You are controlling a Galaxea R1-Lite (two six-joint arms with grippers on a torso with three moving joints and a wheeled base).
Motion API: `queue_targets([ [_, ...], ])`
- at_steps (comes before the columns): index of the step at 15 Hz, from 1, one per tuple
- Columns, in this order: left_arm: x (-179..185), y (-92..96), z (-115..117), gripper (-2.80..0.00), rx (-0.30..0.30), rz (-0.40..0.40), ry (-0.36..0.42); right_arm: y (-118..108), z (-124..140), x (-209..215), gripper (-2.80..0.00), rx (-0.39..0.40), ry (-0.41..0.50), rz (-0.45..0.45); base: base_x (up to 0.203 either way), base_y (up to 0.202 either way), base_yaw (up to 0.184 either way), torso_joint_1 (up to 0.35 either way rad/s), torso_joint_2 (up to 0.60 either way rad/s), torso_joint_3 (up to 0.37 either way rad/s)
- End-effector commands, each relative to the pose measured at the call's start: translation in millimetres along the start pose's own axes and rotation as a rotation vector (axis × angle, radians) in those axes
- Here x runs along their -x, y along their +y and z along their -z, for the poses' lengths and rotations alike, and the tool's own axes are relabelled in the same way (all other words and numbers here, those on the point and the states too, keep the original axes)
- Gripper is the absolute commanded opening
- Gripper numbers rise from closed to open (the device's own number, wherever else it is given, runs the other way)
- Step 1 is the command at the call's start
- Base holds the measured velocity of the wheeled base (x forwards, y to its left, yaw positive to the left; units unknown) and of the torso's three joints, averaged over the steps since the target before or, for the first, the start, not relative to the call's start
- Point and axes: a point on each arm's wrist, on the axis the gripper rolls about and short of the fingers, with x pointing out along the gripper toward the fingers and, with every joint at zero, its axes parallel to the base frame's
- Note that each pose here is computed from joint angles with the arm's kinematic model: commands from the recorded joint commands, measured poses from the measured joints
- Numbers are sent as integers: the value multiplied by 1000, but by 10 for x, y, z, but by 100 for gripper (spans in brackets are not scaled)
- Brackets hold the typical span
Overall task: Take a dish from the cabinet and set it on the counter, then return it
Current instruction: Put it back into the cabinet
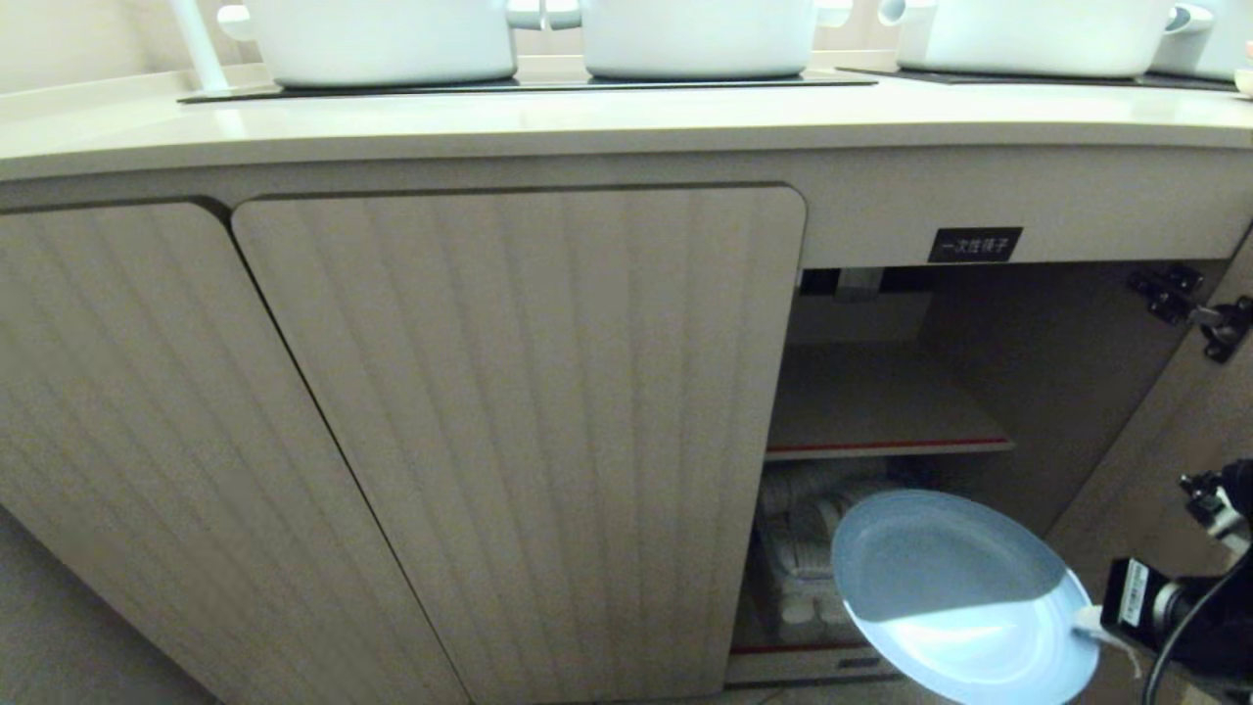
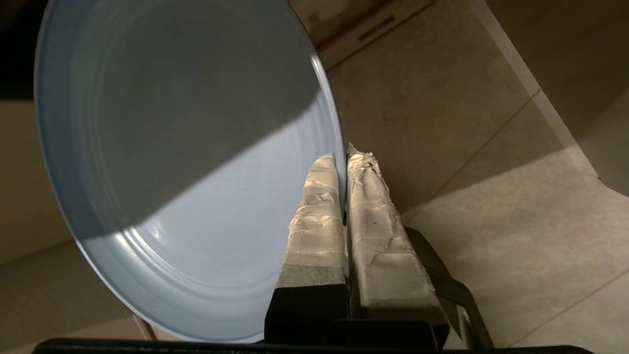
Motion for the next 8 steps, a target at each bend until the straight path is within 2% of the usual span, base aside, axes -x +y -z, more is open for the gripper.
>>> queue_targets([
  [1, 0, 0, 0, -280, 0, 0, 0, 28, -72, -67, -280, -28, 7, 12, 0, 0, 0, 0, 0, 0],
  [8, 0, 0, 0, -280, 0, 0, 0, 74, -203, -214, -280, -51, 18, 29, 0, 0, 0, 0, 0, 0],
])
